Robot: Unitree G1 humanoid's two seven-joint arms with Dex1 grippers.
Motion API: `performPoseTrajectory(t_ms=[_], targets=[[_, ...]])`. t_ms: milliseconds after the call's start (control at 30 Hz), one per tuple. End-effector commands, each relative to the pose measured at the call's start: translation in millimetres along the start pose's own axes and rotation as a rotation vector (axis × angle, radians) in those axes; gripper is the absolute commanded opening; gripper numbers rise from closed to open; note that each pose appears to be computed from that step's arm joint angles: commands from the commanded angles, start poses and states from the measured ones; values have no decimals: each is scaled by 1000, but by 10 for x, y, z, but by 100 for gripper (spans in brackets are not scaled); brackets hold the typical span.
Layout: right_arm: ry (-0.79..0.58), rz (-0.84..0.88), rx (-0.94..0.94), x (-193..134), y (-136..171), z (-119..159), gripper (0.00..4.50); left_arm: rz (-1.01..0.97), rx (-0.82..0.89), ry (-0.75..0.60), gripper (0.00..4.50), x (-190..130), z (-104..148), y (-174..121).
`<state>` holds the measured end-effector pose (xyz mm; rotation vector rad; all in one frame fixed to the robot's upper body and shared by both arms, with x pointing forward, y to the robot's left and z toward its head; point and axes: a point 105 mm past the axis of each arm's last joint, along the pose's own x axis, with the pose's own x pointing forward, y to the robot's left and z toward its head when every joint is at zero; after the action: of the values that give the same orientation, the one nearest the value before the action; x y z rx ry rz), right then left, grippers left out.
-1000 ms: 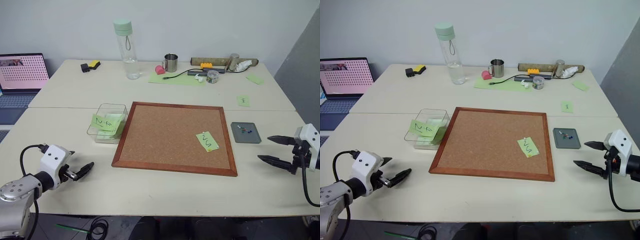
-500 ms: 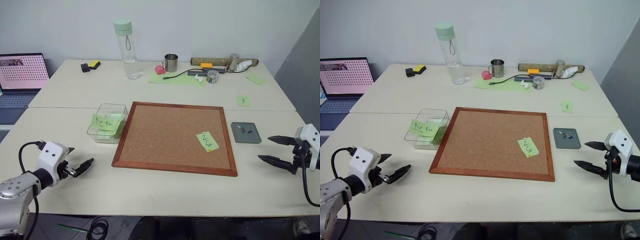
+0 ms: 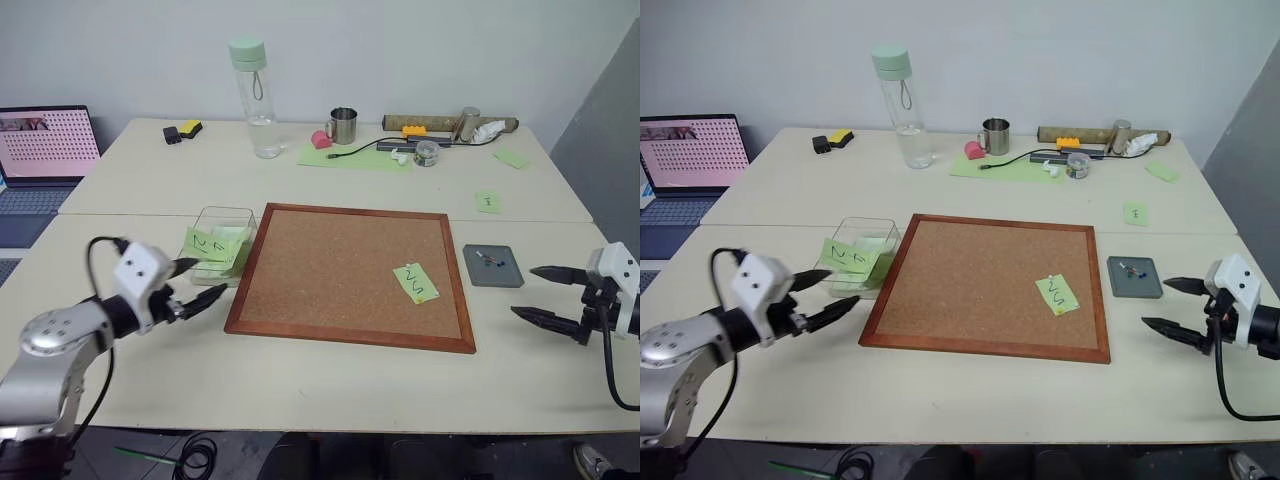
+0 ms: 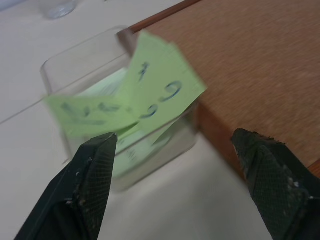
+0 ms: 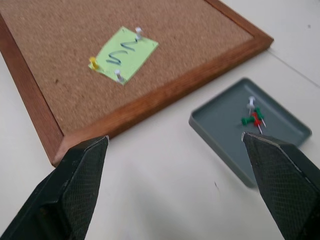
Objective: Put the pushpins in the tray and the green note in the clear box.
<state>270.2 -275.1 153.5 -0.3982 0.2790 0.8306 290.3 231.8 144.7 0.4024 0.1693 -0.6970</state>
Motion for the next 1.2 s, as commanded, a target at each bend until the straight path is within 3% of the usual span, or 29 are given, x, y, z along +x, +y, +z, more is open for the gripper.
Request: performPoseTrajectory(t_ms=[33, 67, 367, 500, 833, 1200], targets=[[-62, 34, -55, 101, 66, 249, 450, -102, 58, -35, 282, 276, 177, -181], [-70, 45, -62, 140, 85, 282, 450, -118, 66, -42, 276, 360, 198, -215], [-164, 110, -81, 557, 164, 597, 450, -304, 12, -152, 82, 1102, 389, -796], [-109, 102, -101, 799, 161, 587, 450, -325, -9, -164, 6, 1326, 361, -957], [-20, 109, -153, 1298, 46, 429, 450, -313, -81, -105, 6, 1576, 13, -1131], [-30, 139, -156, 1607, -1, 370, 450, -304, -101, -85, 6, 1534, -59, -1169]])
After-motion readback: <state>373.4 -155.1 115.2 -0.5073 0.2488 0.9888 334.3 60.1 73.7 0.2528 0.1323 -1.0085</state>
